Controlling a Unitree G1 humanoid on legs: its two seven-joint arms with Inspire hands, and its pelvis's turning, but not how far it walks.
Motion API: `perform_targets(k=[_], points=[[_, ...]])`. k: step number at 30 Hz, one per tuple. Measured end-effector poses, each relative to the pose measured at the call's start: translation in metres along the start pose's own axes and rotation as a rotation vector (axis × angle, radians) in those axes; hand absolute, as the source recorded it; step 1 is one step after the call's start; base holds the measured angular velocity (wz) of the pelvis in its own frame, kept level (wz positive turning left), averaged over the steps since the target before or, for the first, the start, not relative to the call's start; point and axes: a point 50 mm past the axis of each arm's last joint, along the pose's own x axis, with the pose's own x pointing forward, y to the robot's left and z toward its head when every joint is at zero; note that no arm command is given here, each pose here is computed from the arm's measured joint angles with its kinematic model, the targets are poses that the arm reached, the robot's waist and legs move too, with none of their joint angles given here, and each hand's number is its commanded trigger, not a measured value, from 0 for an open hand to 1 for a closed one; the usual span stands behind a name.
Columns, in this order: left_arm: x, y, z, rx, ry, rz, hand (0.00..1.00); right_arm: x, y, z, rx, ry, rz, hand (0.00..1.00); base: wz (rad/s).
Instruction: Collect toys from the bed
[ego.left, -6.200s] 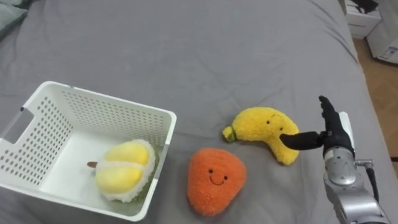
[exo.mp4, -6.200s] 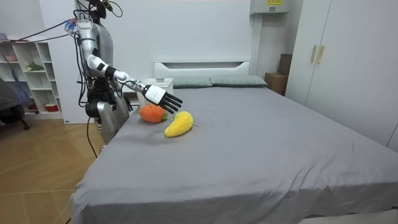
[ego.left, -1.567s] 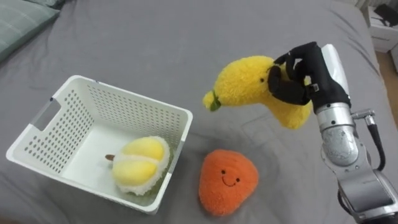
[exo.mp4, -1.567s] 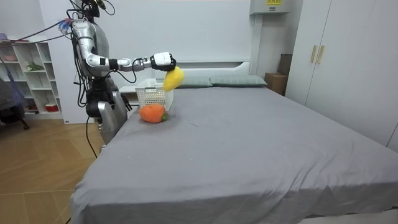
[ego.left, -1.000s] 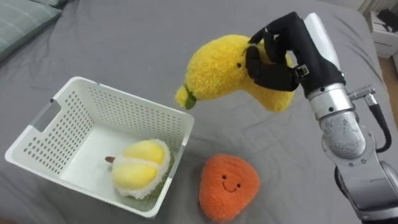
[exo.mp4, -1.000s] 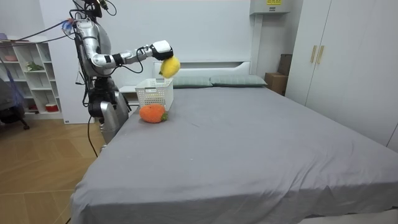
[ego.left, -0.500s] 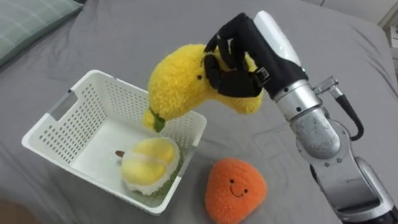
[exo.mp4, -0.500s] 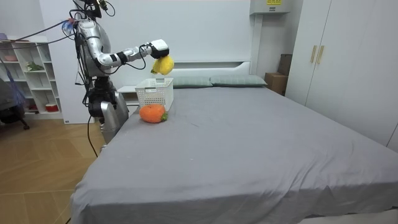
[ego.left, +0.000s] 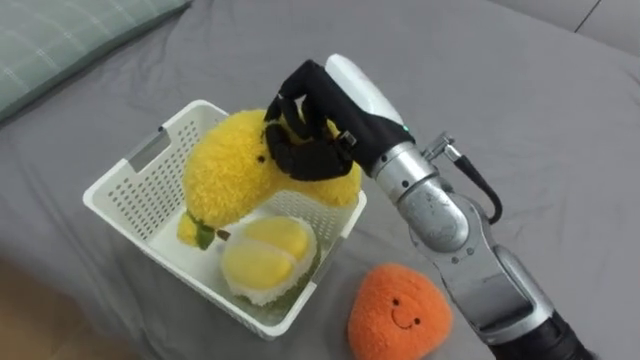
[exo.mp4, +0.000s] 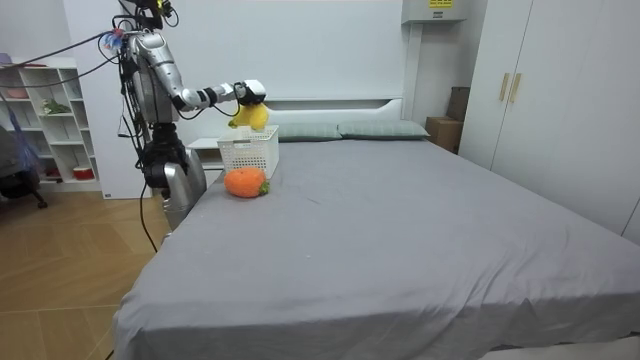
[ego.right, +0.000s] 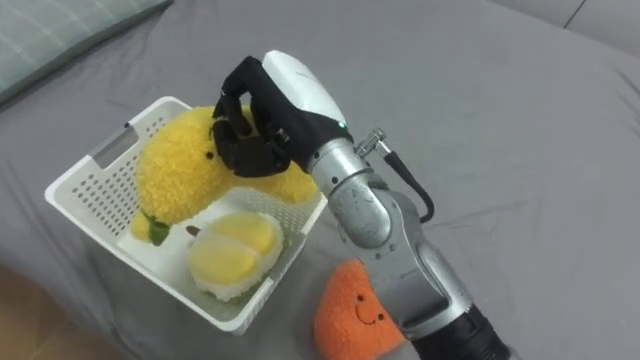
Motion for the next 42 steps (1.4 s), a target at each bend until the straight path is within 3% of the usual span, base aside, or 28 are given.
perform_targets(k=[8, 9, 10, 11, 12, 30, 42], points=[[0.000, 0.000, -0.002, 0.037, 0.021, 0.032, 0.00, 0.001, 0.019, -0.034, 0.004, 0.155, 0.074, 1.00, 0.17], [-0.001, 0.000, -0.003, 0.039, 0.027, 0.034, 0.00, 0.001, 0.020, -0.035, 0.005, 0.161, 0.077, 0.95, 0.11], [-0.001, 0.000, -0.006, 0.041, 0.036, 0.040, 0.00, 0.001, 0.021, -0.037, 0.008, 0.170, 0.080, 0.63, 0.06], [-0.002, 0.000, -0.008, 0.041, 0.042, 0.043, 0.00, 0.001, 0.022, -0.037, 0.009, 0.173, 0.082, 0.45, 0.04], [-0.002, 0.000, -0.009, 0.041, 0.043, 0.043, 0.00, 0.001, 0.022, -0.038, 0.010, 0.174, 0.082, 0.00, 0.03], [-0.003, 0.001, -0.009, 0.071, 0.043, 0.040, 0.00, -0.001, 0.033, -0.058, 0.029, 0.268, 0.096, 0.00, 0.04], [-0.003, -0.005, -0.007, 0.056, 0.051, -0.006, 0.00, -0.004, 0.008, -0.065, 0.019, 0.288, -0.003, 0.00, 0.00]])
